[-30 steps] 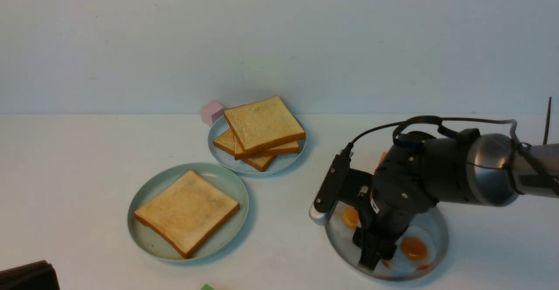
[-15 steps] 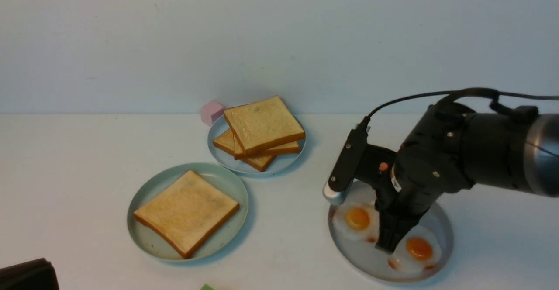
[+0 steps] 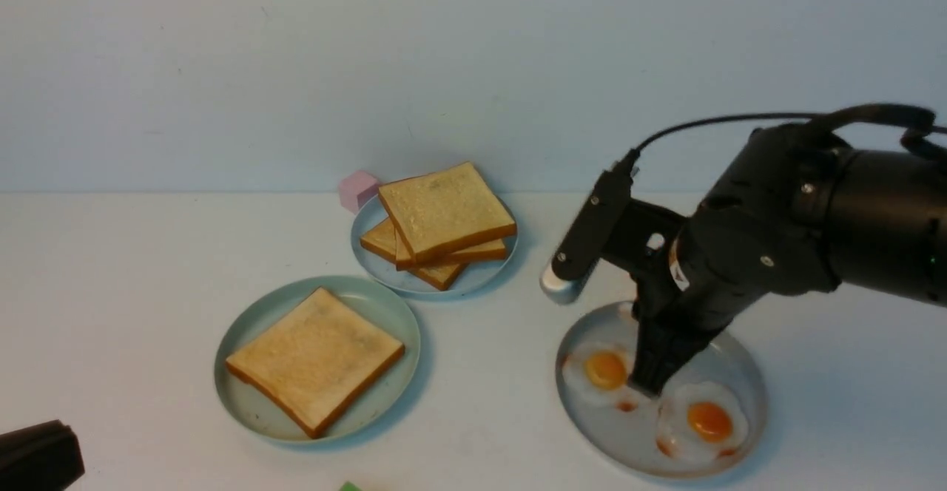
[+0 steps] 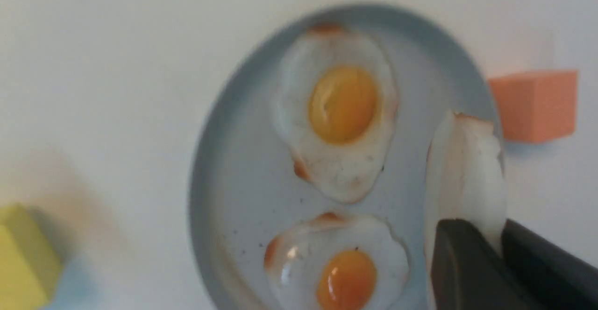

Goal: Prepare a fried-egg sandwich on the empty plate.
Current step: Use the right arm to place the fried egg on the slice of bread in the middle, then use the left arm to grab a slice of bread

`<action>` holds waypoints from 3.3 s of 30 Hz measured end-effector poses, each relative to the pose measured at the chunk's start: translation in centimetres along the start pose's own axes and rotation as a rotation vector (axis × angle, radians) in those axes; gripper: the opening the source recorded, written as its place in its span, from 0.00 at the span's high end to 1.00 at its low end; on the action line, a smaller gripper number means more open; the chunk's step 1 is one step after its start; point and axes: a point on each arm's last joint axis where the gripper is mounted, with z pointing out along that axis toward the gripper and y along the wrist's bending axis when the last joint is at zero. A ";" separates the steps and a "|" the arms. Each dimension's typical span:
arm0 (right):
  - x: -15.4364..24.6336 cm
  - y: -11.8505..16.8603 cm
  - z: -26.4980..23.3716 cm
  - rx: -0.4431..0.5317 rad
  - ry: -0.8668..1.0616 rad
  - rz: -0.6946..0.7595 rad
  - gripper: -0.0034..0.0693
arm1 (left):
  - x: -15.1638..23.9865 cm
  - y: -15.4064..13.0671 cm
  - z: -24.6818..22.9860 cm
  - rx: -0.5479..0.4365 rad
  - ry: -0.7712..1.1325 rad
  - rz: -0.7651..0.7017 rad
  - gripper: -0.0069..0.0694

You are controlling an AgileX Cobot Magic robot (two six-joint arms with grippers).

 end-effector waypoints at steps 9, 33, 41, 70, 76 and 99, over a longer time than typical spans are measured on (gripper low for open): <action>-9.4 5.8 -4.9 -0.097 -0.267 -0.079 0.86 | 0.9 2.6 -0.6 -0.308 0.108 -0.143 0.93; -18.0 11.3 8.2 -0.016 -0.214 -0.232 0.86 | 1.4 3.3 -0.9 -0.390 0.142 -0.203 0.93; -18.1 11.4 8.8 0.002 -0.215 -0.246 0.86 | 1.4 3.1 -0.9 -0.376 0.138 -0.214 0.93; -16.4 10.0 -2.0 -0.195 -0.112 -0.018 0.40 | 1.5 2.2 -0.4 -0.273 0.173 -0.269 0.93; -13.0 5.5 -11.0 -0.199 -0.202 0.063 0.86 | 1.9 2.1 3.4 -0.242 0.395 -0.280 0.93; 10.9 4.9 -20.6 -0.258 -0.251 0.459 0.96 | -1.8 4.7 33.8 0.106 0.790 0.096 0.93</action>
